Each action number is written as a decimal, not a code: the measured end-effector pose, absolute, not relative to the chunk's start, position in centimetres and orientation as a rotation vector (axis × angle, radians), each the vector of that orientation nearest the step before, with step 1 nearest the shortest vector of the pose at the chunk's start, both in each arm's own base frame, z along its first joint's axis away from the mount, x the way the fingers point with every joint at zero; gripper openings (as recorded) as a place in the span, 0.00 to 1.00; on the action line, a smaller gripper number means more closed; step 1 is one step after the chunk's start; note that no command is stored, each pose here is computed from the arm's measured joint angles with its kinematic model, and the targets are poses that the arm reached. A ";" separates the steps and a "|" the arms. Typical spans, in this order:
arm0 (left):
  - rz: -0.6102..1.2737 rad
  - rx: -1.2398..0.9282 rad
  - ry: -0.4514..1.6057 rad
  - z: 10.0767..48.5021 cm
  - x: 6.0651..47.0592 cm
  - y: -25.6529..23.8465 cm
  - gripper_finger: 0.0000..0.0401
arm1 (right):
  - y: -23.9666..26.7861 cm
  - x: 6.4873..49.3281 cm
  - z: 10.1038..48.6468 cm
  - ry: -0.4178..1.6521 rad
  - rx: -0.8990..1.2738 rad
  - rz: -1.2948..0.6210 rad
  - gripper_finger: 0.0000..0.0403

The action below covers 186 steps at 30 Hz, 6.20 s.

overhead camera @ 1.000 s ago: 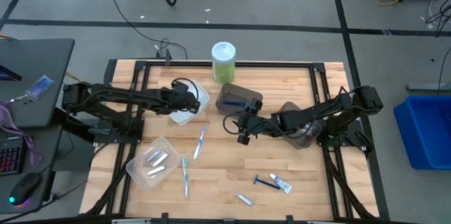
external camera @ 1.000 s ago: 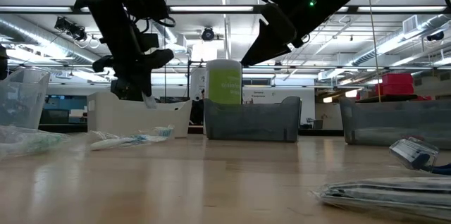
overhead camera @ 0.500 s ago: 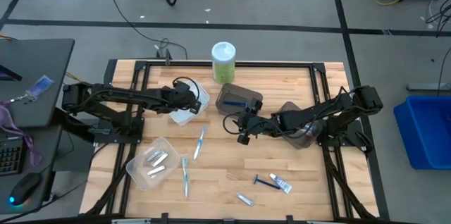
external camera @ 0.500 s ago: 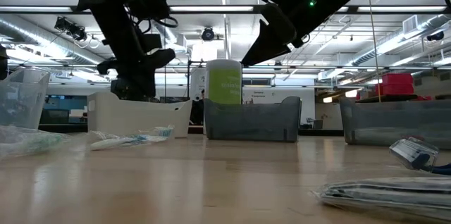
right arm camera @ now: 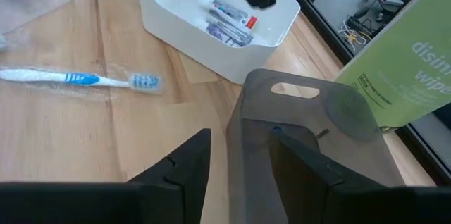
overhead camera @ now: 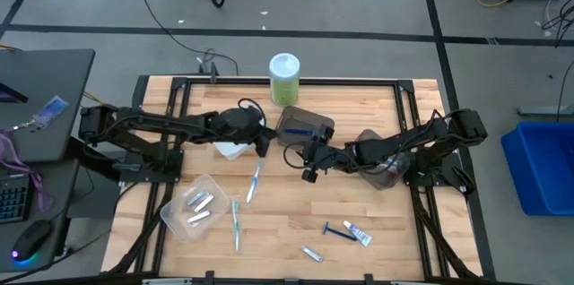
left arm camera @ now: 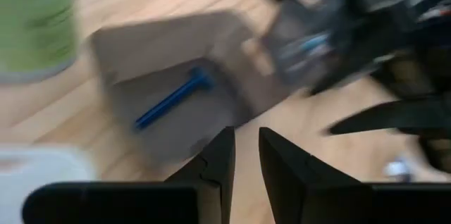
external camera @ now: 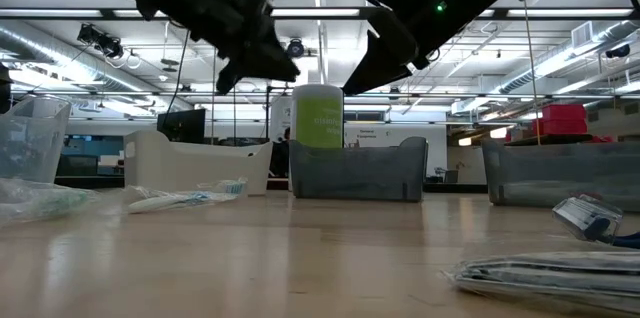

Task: Pick & Place Travel size toiletries
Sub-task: Put the blue razor into the left black bin, then put the blue toothbrush into the right black bin

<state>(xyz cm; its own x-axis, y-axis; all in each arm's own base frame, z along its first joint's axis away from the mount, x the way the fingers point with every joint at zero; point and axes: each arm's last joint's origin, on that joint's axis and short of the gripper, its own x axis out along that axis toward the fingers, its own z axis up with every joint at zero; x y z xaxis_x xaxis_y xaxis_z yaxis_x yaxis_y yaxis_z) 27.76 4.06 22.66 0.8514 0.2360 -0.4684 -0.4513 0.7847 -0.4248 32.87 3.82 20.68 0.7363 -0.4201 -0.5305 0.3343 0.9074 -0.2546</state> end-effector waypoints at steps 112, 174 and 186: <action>0.328 -0.311 0.511 15.9 31.4 -4.3 0.18 | 14.1 29.0 19.6 0.596 -0.281 -0.194 0.10; 0.371 -0.315 0.615 15.1 30.7 -4.1 0.21 | 2.7 34.4 19.1 0.543 -0.216 -0.296 0.36; 0.543 -0.394 0.869 13.1 28.3 -3.7 0.40 | 2.7 34.4 19.2 0.538 -0.215 -0.296 0.35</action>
